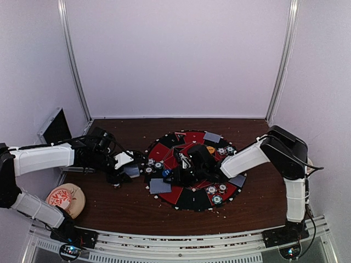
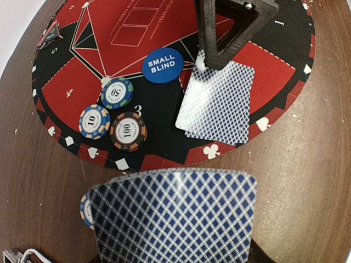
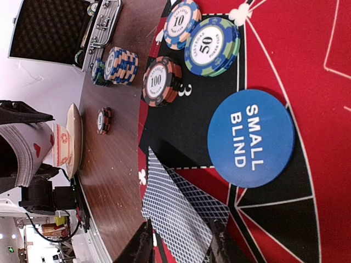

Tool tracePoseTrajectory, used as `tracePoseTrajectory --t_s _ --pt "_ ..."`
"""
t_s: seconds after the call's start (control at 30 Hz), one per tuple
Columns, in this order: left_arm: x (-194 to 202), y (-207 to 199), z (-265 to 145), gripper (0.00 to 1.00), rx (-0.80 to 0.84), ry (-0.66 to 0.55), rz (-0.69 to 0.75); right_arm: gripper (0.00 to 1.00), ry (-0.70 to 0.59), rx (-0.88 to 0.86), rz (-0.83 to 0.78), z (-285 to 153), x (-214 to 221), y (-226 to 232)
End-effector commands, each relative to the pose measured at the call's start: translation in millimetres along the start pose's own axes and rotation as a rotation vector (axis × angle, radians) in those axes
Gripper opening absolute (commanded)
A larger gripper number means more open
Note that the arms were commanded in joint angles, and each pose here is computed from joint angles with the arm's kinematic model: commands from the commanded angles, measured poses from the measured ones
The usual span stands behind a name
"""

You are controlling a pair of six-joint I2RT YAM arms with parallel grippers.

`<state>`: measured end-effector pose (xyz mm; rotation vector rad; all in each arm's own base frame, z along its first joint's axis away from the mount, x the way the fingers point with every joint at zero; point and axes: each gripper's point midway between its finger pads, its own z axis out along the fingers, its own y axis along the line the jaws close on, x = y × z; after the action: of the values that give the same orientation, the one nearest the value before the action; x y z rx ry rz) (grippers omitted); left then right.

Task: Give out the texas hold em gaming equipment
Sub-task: Distribute the poker card in the small blind area.

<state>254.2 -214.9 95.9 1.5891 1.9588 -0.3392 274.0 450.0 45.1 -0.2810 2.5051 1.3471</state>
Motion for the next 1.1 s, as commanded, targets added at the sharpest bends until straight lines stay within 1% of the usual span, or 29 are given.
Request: tracePoseTrajectory --t_s 0.0,0.27,0.43,0.7,1.07 --pt "-11.9 6.8 -2.2 0.53 -0.006 -0.045 0.014 0.36 -0.044 0.030 -0.042 -12.0 -11.4 11.4" --pt "-15.7 8.7 -2.3 0.53 -0.005 -0.050 0.015 0.44 -0.081 0.083 -0.073 -25.3 -19.8 13.4" --pt "-17.2 9.6 -1.7 0.53 -0.001 -0.052 0.014 0.47 -0.064 0.099 -0.077 -19.4 -15.9 8.7" --pt "-18.7 10.2 -2.2 0.53 0.000 -0.054 0.013 0.49 -0.023 0.120 -0.093 -3.7 -6.6 4.9" --pt "-20.0 10.5 -1.9 0.53 0.003 -0.057 0.015 0.50 -0.016 0.163 -0.119 -1.4 -4.2 1.9"
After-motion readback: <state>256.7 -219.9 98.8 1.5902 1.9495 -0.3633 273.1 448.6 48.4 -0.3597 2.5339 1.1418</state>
